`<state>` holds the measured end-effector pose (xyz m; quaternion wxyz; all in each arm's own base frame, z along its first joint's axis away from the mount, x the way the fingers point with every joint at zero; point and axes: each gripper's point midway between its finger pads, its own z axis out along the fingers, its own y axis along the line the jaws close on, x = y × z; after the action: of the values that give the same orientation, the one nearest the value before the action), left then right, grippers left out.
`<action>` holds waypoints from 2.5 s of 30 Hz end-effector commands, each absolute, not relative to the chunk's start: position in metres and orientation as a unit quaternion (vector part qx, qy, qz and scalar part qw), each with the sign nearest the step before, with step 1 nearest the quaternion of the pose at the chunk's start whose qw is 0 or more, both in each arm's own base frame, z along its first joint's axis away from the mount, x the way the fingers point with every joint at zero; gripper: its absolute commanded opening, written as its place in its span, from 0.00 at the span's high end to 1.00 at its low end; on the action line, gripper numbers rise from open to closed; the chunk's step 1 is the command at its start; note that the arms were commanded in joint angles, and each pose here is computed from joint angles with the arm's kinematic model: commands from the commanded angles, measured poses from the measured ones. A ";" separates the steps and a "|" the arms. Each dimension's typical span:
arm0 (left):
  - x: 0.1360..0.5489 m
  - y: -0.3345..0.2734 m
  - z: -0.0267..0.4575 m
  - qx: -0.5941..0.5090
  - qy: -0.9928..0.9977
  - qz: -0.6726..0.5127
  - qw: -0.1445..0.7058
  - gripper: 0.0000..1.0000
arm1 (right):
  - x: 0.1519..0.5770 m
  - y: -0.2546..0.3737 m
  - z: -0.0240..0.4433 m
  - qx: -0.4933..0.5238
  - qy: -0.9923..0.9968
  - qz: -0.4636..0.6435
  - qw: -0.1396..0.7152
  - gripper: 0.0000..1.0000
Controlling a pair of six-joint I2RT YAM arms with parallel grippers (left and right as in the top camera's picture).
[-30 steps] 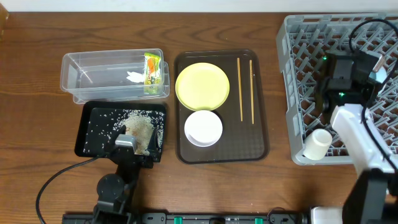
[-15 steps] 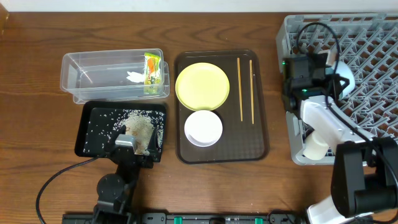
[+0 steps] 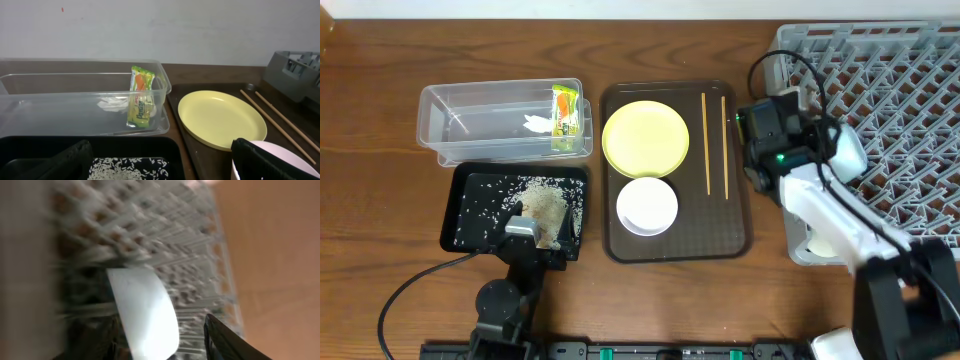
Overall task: Sort waste into correct bins and load items into the dishwasher rack
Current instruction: 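Reach the right gripper to the white bowl and grasp its rim, then carry the white bowl into the dish rack and release it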
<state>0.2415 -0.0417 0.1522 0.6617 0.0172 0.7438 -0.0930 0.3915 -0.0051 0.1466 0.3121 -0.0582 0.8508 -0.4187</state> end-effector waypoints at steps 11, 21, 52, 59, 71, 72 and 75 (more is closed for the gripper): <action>0.241 -0.038 0.135 0.010 0.762 -0.084 0.642 0.09 | 0.273 0.232 0.101 -0.052 0.966 0.205 0.152 0.61; 0.241 -0.038 0.135 0.010 0.762 -0.084 0.642 0.09 | 0.271 0.229 0.031 0.024 0.987 0.091 0.127 0.54; 0.241 -0.038 0.135 0.010 0.762 -0.084 0.642 0.09 | 0.306 -0.134 0.265 0.298 0.758 -0.388 0.431 0.99; 0.241 -0.038 0.135 0.010 0.762 -0.084 0.642 0.09 | 0.310 -0.190 0.248 0.263 0.766 -0.477 0.342 0.98; 0.241 -0.038 0.135 0.010 0.762 -0.084 0.642 0.09 | 0.336 -0.219 0.187 0.177 0.782 -0.559 0.212 0.98; 0.241 -0.038 0.135 0.010 0.762 -0.084 0.642 0.09 | 0.339 -0.218 0.184 0.169 0.782 -0.564 0.205 0.98; 0.241 -0.038 0.135 0.010 0.762 -0.084 0.642 0.09 | 0.350 -0.214 0.175 0.130 0.783 -0.579 0.184 0.99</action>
<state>0.2414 -0.0417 0.1523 0.6617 0.0173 0.7438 -0.0928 0.3492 -0.2162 0.1792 0.2343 0.1812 0.7834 -0.5464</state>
